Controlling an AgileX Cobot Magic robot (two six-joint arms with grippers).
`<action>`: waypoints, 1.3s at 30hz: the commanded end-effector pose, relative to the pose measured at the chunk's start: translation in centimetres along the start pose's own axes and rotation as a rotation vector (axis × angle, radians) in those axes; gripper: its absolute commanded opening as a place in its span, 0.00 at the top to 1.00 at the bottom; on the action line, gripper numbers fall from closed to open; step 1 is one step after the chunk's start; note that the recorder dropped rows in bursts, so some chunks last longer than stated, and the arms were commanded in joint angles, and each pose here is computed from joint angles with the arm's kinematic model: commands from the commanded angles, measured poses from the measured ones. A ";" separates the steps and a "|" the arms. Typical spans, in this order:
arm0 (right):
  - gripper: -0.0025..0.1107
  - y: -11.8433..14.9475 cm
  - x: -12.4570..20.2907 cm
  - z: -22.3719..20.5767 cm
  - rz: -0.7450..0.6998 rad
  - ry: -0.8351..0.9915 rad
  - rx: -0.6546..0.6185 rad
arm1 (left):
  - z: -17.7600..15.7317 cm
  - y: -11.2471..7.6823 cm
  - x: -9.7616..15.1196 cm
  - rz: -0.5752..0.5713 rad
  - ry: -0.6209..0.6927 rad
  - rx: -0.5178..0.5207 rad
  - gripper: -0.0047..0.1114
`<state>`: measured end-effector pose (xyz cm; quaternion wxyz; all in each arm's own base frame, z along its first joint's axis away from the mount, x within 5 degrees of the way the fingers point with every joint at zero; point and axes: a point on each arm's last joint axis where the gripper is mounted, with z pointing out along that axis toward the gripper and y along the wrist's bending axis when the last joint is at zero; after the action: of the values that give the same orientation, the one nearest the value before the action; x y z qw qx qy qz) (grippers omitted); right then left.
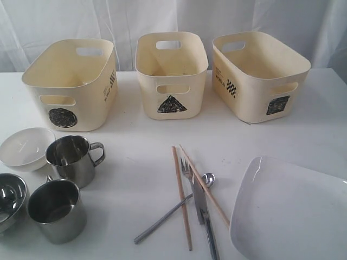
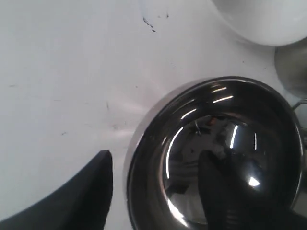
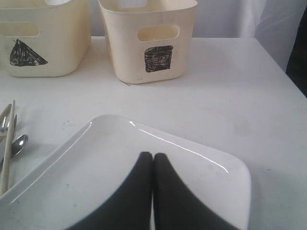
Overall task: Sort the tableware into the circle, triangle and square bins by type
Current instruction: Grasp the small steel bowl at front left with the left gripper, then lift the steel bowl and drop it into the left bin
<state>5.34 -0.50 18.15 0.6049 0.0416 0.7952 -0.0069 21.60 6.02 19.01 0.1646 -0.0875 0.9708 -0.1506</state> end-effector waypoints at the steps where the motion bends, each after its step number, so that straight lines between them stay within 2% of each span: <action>1: 0.98 0.0 0.0 0.0 0.006 -0.011 0.004 | 1.6 0.0 0.4 0.032 0.034 0.073 0.46; 8: 0.98 0.0 0.0 0.0 0.006 -0.011 0.004 | 3.5 0.9 0.9 -0.007 0.076 0.061 0.46; 10: 0.98 0.0 0.0 0.0 0.006 -0.011 0.004 | 3.7 1.1 0.8 -0.011 0.070 0.048 0.49; 13: 0.98 0.0 0.0 0.0 0.006 -0.011 0.004 | 3.8 1.3 0.6 -0.014 0.053 0.029 0.67; 16: 0.98 0.0 0.0 0.0 0.006 -0.011 0.004 | 3.8 1.4 0.6 -0.014 0.048 0.025 0.92; 17: 0.98 0.0 0.0 0.0 0.006 -0.011 0.004 | 3.8 1.4 0.6 -0.014 0.047 0.023 0.96; 21: 0.98 0.0 0.0 0.0 0.006 -0.011 0.004 | 3.2 1.1 -0.3 -0.033 0.036 0.046 0.96; 25: 0.98 0.0 0.0 0.0 0.006 -0.011 0.004 | 0.9 0.0 -1.1 0.085 0.106 0.100 0.96; 29: 0.98 0.0 0.0 0.0 0.006 -0.011 0.004 | -2.1 -0.3 -2.1 0.168 0.102 0.020 0.96; 33: 0.98 0.0 0.0 0.0 0.006 -0.011 0.004 | -5.5 -1.4 -3.6 0.180 -0.016 -0.018 0.96; 39: 0.98 0.0 0.0 0.0 0.006 -0.011 0.004 | -10.0 -3.6 -5.9 0.175 -0.323 -0.004 0.96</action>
<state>5.34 -0.50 18.15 0.6049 0.0416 0.7952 -0.0069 23.81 6.93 28.59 0.2677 -0.0036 0.9577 -0.1053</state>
